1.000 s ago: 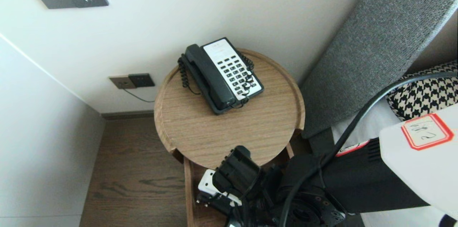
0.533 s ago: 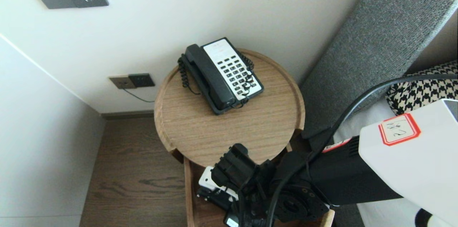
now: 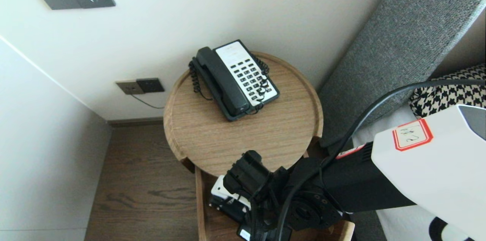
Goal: Put the remote controls on the table in the drawer one by one
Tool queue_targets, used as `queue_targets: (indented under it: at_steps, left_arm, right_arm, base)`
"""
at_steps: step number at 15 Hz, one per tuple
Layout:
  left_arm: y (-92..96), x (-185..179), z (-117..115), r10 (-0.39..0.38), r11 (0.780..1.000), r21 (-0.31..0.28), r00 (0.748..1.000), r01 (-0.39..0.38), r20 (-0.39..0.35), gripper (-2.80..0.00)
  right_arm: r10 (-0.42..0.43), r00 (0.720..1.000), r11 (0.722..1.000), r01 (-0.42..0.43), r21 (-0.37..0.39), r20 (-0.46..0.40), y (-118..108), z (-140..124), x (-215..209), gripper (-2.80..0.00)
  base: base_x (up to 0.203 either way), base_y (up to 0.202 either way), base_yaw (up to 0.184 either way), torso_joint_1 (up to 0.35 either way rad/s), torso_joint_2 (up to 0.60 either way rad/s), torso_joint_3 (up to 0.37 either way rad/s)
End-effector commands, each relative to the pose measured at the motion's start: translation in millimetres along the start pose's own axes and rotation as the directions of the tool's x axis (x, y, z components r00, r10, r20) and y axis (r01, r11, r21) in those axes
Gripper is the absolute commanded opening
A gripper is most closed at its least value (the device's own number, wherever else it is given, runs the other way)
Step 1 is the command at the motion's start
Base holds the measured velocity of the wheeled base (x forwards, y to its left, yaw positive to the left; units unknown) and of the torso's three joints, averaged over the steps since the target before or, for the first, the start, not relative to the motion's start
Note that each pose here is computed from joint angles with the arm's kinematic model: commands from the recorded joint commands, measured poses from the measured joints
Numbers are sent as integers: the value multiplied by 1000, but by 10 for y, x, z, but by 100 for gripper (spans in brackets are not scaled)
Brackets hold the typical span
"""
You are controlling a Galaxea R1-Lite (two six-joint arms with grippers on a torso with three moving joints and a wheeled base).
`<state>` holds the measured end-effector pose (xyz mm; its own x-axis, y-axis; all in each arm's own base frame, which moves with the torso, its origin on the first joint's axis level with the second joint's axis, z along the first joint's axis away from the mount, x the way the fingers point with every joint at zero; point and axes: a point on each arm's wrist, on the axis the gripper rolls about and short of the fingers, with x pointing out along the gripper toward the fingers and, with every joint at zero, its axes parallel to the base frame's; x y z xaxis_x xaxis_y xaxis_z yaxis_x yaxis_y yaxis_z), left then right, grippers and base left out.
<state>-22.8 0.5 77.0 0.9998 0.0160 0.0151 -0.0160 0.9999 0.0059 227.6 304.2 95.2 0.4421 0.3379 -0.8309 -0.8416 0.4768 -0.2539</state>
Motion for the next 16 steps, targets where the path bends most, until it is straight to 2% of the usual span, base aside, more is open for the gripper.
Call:
queue_targets:
  at_steps: [1, 7, 8, 16]
  left_arm:
    - [0, 0, 0, 0, 1000, 0, 1000, 0, 0, -280]
    - [0, 0, 0, 1, 1000, 0, 1000, -1, 0, -280]
    - [0, 0, 0, 1, 1000, 0, 1000, -1, 0, -280]
    - [0, 0, 0, 1, 1000, 0, 1000, -1, 0, -280]
  right_arm:
    - [-4, 1000, 1000, 4, 0, 5, -6, 6, -16, -280]
    - [-12, 1000, 1000, 12, -2, 0, 6, 5, -2, -280]
    - [-14, 1000, 1000, 14, -2, -1, 4, 3, -5, 0]
    - [-31, 999, 1000, 31, 2, 28, -24, 38, -140, 0]
  base:
    - [0, 0, 0, 0, 0, 0]
    - [0, 0, 0, 0, 0, 0]
    - [0, 0, 0, 0, 0, 0]
    - [0, 0, 0, 0, 0, 0]
